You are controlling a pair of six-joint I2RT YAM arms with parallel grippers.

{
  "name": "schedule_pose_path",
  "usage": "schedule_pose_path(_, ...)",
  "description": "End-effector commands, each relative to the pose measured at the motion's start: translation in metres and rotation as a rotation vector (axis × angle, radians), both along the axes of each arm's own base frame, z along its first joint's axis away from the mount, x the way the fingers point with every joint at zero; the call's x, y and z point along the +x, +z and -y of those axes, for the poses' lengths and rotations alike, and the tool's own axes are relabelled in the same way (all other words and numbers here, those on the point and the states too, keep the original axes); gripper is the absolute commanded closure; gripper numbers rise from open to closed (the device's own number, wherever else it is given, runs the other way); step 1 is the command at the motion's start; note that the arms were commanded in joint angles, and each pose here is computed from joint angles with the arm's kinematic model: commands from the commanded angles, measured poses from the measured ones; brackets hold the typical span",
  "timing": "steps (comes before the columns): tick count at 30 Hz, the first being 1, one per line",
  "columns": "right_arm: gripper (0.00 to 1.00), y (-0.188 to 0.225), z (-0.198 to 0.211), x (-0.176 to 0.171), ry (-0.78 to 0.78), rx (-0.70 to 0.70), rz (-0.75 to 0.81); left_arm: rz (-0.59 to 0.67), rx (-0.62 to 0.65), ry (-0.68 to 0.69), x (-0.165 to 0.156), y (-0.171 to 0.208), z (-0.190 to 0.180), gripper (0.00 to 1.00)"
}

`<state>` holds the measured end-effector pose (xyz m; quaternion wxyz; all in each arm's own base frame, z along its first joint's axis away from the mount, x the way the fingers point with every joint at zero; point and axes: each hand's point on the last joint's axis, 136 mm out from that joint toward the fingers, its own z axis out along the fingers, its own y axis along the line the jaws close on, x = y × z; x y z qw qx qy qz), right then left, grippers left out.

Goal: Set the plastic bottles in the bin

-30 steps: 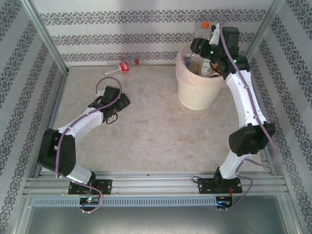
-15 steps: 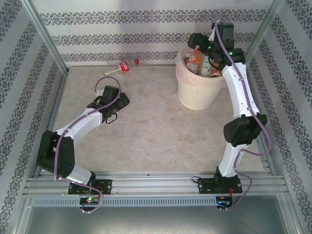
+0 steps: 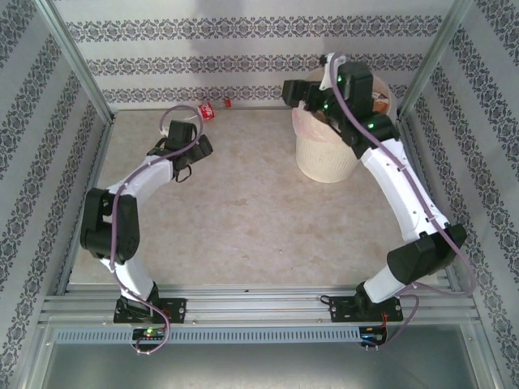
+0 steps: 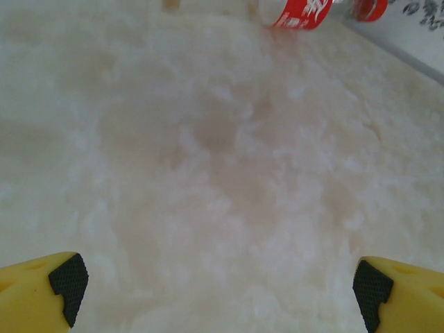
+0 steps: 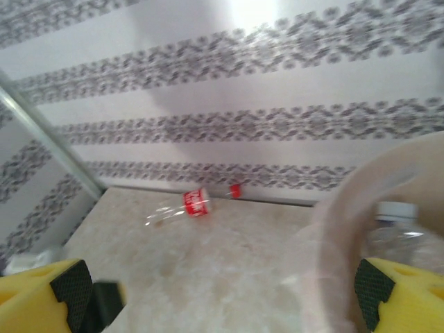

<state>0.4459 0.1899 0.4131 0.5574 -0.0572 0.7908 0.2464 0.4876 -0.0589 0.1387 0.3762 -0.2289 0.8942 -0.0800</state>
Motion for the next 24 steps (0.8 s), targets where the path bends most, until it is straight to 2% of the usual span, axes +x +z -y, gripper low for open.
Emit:
schedule_pose_path(1,0.02,0.003,-0.031,-0.01,0.093,0.044,0.086,0.101,0.054,-0.136,0.043,0.02,-0.003,0.0)
schedule_pose_path(5,0.02,-0.016,-0.058,-0.019,0.143,0.119,0.085,0.111,0.162,-0.23,0.08,0.016,-0.012,0.0)
schedule_pose_path(10,0.02,-0.04,-0.072,-0.026,0.166,0.109,0.049,0.172,0.326,-0.423,0.122,0.01,-0.024,0.0)
schedule_pose_path(13,0.02,-0.047,-0.073,-0.029,0.166,0.093,0.03,0.219,0.398,-0.572,0.14,0.007,-0.032,0.0)
schedule_pose_path(15,0.02,-0.049,-0.069,-0.03,0.15,0.069,0.022,0.202,0.451,-0.62,0.149,0.004,-0.046,0.0)
schedule_pose_path(18,0.02,-0.056,-0.059,-0.031,0.11,0.039,0.016,0.247,0.554,-0.689,0.161,0.001,-0.062,0.0)
schedule_pose_path(20,0.02,-0.059,-0.054,-0.033,0.087,0.021,0.014,0.226,0.664,-0.716,0.17,-0.009,-0.072,0.0)
schedule_pose_path(24,0.02,-0.064,-0.044,-0.033,0.045,-0.013,0.007,0.1,0.716,-0.777,0.185,-0.04,-0.09,0.0)
